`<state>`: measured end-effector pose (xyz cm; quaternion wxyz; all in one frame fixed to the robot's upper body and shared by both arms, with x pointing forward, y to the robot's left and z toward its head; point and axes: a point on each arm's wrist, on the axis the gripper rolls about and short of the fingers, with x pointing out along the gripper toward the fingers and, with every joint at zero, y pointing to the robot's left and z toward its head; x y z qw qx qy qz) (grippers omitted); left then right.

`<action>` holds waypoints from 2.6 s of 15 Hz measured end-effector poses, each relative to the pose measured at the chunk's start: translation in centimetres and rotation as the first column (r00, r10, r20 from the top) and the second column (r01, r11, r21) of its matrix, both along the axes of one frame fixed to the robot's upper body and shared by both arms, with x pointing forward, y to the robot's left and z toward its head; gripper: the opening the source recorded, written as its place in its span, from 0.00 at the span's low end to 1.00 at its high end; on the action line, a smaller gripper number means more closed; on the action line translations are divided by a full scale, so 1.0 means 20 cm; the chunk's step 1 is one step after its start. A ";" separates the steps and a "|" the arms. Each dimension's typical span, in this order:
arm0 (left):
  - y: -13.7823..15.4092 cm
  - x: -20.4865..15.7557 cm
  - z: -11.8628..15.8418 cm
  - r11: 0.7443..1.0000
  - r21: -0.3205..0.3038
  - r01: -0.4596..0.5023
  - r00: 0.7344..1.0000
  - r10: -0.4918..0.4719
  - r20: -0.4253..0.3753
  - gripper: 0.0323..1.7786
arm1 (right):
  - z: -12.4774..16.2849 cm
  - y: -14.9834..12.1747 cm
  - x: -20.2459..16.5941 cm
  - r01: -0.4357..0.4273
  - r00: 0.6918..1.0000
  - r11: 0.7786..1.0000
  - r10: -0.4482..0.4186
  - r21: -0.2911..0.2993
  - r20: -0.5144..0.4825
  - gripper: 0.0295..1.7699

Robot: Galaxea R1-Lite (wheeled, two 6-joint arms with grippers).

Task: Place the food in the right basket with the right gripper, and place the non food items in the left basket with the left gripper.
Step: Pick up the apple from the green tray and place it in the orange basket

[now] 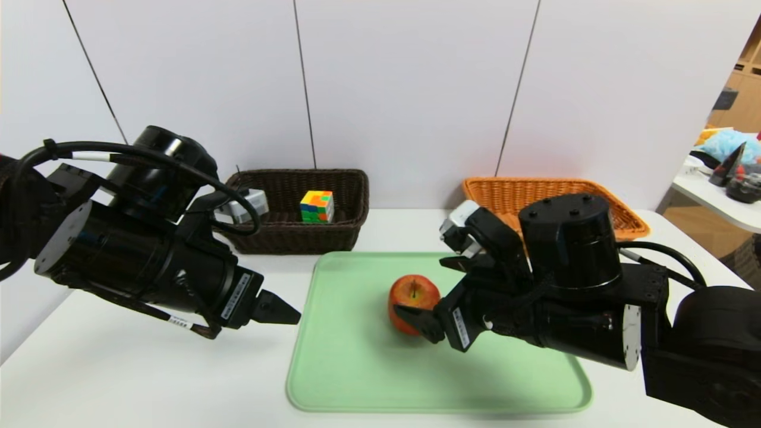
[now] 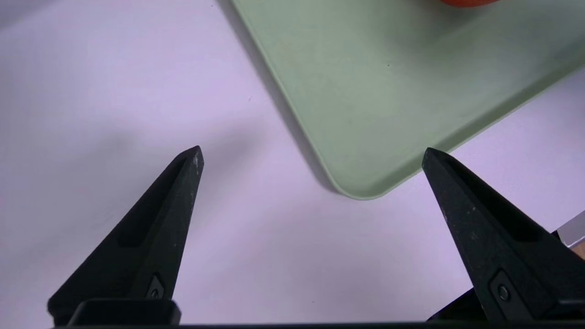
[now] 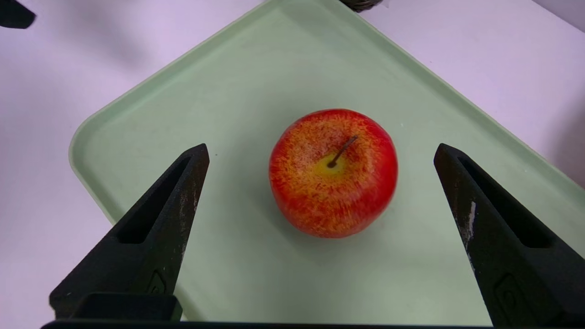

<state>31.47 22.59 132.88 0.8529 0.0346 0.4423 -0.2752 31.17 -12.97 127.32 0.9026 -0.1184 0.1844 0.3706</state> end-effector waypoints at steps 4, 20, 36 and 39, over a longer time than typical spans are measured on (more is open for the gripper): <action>0.02 -0.02 0.00 1.000 -0.016 -0.006 1.000 0.006 0.027 0.95 | -0.01 0.05 0.05 0.006 1.000 1.000 -0.006 -0.004 0.001 0.96; 0.04 -0.05 -0.02 1.000 -0.014 -0.008 1.000 0.008 0.022 0.95 | 0.08 0.19 0.22 0.136 0.973 0.983 -0.156 -0.123 -0.170 0.96; 0.03 -0.04 -0.02 1.000 -0.020 -0.006 1.000 0.007 0.029 0.95 | -0.01 0.27 0.25 0.170 0.905 0.944 -0.263 -0.283 -0.334 0.96; 0.03 -0.04 -0.02 1.000 -0.020 -0.007 1.000 0.007 0.029 0.95 | -0.02 0.28 0.24 0.160 0.905 0.944 -0.258 -0.289 -0.339 0.96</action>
